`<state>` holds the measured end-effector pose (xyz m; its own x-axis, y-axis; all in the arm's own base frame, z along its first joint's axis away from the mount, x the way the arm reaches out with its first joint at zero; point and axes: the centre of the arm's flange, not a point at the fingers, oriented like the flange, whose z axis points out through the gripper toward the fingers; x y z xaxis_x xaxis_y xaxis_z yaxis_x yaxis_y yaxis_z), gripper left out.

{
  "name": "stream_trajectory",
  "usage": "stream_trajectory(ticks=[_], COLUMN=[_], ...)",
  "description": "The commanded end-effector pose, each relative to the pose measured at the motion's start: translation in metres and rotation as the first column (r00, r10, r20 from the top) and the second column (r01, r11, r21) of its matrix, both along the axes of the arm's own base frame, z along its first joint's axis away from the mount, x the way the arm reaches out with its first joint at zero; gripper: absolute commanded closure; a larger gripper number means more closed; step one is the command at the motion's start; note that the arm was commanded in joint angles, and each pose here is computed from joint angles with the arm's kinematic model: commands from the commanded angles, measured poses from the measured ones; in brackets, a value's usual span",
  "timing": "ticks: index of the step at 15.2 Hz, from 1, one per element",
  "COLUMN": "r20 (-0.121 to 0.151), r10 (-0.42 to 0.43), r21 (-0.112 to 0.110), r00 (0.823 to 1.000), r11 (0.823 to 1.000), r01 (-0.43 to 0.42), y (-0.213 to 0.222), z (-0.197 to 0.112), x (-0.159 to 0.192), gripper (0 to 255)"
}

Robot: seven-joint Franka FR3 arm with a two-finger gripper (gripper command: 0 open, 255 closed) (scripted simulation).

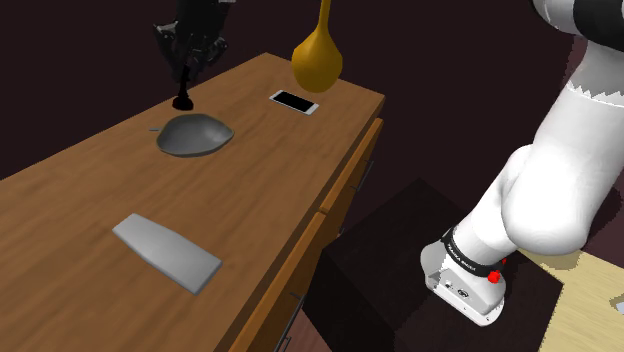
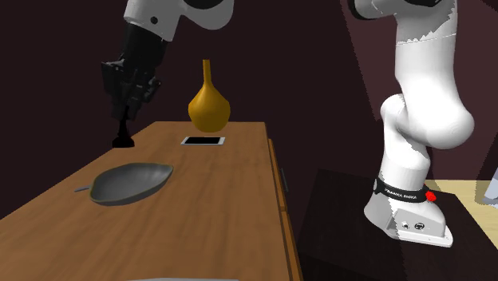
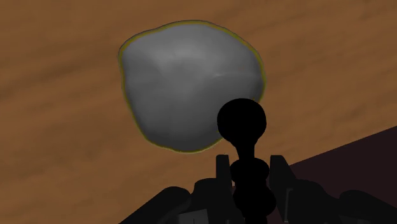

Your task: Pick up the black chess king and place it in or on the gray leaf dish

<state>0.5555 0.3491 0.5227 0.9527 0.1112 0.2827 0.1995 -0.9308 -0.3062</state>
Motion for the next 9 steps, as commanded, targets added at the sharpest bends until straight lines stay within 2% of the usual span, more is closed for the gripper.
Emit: stream_trajectory(ticks=[1, 9], r20=[0.0, 0.0], r10=[-0.002, -0.002], r21=[0.0, 0.0], r00=[1.0, 1.0], r11=[1.0, 1.0], r01=[0.002, 0.002], y=[0.012, 0.012], z=[0.002, -0.04], x=[0.015, 0.015], gripper=[255, 255])
